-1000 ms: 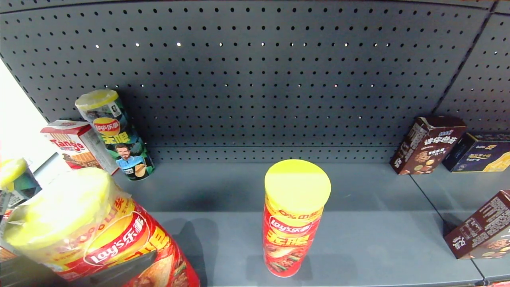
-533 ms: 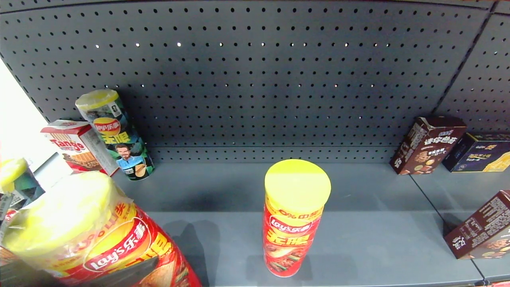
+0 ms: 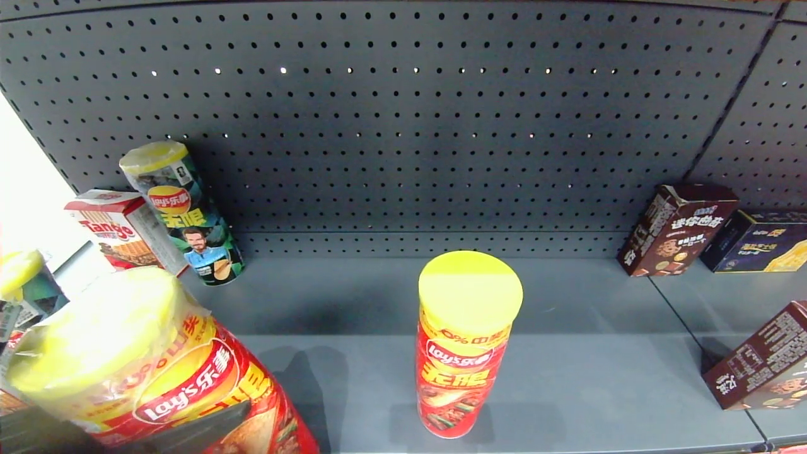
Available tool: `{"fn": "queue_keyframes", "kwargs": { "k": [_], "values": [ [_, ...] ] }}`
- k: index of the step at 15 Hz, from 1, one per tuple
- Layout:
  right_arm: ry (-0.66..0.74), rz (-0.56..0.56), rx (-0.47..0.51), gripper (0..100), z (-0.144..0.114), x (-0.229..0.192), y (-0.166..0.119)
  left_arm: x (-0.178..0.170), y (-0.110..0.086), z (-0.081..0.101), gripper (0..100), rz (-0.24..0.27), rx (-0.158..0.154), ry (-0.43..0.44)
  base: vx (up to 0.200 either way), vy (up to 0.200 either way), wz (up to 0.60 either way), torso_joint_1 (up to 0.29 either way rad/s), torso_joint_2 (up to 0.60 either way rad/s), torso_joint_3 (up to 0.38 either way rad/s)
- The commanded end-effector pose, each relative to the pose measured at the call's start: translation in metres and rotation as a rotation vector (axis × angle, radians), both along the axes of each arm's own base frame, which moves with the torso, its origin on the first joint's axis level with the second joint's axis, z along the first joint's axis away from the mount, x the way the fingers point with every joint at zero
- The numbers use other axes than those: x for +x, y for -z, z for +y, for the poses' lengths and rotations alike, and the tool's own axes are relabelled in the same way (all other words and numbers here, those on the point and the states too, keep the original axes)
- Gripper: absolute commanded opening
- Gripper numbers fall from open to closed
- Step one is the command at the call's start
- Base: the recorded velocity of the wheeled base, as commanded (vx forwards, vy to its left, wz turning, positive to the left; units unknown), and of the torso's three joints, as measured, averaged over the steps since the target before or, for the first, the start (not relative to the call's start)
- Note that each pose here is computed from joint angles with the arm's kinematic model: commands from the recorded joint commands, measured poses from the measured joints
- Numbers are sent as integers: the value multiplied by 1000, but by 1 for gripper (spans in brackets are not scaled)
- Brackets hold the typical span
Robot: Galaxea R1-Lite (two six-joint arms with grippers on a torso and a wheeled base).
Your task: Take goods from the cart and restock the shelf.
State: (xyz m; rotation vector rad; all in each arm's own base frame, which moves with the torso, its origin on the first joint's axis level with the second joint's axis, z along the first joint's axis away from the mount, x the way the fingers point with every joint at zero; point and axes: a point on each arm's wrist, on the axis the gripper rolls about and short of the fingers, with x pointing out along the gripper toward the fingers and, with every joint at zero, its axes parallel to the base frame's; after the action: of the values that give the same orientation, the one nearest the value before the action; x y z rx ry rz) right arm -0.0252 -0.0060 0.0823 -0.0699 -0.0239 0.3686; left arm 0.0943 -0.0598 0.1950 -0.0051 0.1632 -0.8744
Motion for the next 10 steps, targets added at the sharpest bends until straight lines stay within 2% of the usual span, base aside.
{"fn": "queue_keyframes", "kwargs": {
  "k": [1,4,7,8,10],
  "values": [
    [53,12,40,100,-1,1,0,8,-6,-4,0,2,2,-6,0,0,0,0,0,0],
    [57,8,41,100,-1,1,0,21,-18,-11,0,-13,4,-31,0,0,0,0,0,0],
    [59,7,42,100,-1,1,-1,47,-25,-22,0,5,18,-44,0,0,0,0,0,0],
    [59,8,41,100,-1,1,0,60,-28,-24,0,-5,36,-60,0,0,0,0,0,0],
    [63,5,43,100,-1,1,-1,83,-26,-27,0,-27,102,-64,0,0,0,0,0,0]
  ]
}}
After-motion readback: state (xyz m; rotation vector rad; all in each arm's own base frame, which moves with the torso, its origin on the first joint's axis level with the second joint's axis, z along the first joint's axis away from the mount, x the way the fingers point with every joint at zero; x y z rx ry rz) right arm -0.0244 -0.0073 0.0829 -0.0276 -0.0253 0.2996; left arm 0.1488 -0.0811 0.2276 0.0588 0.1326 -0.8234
